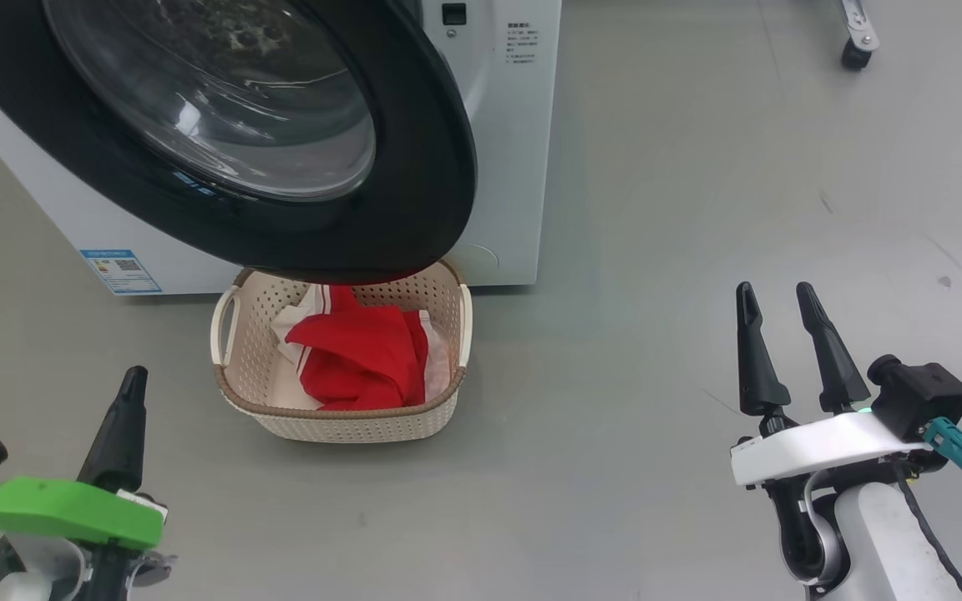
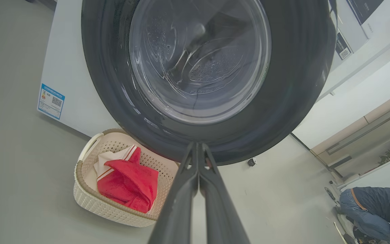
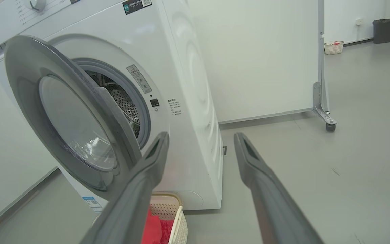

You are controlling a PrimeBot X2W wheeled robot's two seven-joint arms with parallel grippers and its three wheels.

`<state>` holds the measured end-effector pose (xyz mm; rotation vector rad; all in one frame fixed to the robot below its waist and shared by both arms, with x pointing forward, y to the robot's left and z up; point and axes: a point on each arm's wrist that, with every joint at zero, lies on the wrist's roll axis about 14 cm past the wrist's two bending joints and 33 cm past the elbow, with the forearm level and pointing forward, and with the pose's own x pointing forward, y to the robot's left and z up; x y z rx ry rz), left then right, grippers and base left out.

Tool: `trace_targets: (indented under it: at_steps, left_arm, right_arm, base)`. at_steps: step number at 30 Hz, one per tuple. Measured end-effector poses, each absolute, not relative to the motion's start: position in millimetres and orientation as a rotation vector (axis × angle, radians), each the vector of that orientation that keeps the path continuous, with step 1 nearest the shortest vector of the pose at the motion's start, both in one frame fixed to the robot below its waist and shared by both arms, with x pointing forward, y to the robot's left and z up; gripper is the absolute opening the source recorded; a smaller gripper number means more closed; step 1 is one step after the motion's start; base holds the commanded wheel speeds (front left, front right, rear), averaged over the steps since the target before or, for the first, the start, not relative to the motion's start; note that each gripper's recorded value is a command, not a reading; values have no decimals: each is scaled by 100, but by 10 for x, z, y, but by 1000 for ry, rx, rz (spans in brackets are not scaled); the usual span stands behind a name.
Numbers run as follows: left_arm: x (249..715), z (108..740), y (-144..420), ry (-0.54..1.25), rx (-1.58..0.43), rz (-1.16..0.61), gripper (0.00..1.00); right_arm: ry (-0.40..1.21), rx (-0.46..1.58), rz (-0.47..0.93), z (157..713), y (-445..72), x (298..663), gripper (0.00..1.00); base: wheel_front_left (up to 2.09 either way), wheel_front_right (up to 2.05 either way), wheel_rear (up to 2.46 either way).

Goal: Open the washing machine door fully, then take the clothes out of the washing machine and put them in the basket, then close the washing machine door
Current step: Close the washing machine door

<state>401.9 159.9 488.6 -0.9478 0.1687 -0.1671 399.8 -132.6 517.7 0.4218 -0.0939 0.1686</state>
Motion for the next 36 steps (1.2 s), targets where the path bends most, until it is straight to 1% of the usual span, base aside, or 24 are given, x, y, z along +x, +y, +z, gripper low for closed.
trace_targets:
  at_steps: [9, 16, 19, 20, 21, 22, 28, 36]
  left_arm:
    - [3726, 4910, 1934, 33, -669, -78, 0]
    - [3624, 4867, 1954, 49, -467, -88, 0]
    - [3620, 4864, 1954, 47, -441, -75, 0]
    - [3615, 4857, 1952, 46, -444, -65, 39]
    - [3603, 4837, 1945, 50, -442, -54, 82]
    - [3585, 4820, 1942, 54, -428, -47, 100]
    - [3627, 5044, 2015, -33, -377, -7, 100]
    - [3626, 5109, 1936, -64, -365, -4, 100]
  right_arm:
    - [-84, 424, 247, 5199, -1057, 3961, 100]
    - [-85, 427, 279, 5224, -962, 3933, 100]
    - [-79, 427, 280, 5205, -954, 3915, 100]
    - [-79, 427, 281, 5204, -951, 3911, 100]
    - [-78, 427, 282, 5203, -948, 3908, 100]
    - [-77, 427, 282, 5202, -945, 3902, 100]
    - [-77, 427, 282, 5204, -944, 3875, 100]
    - [-75, 428, 277, 5193, -958, 3880, 100]
  base:
    - [0, 0, 0]
    - [0, 0, 0]
    - [0, 0, 0]
    - [0, 0, 0]
    - [0, 0, 0]
    - [0, 0, 0]
    - [0, 0, 0]
    - [0, 0, 0]
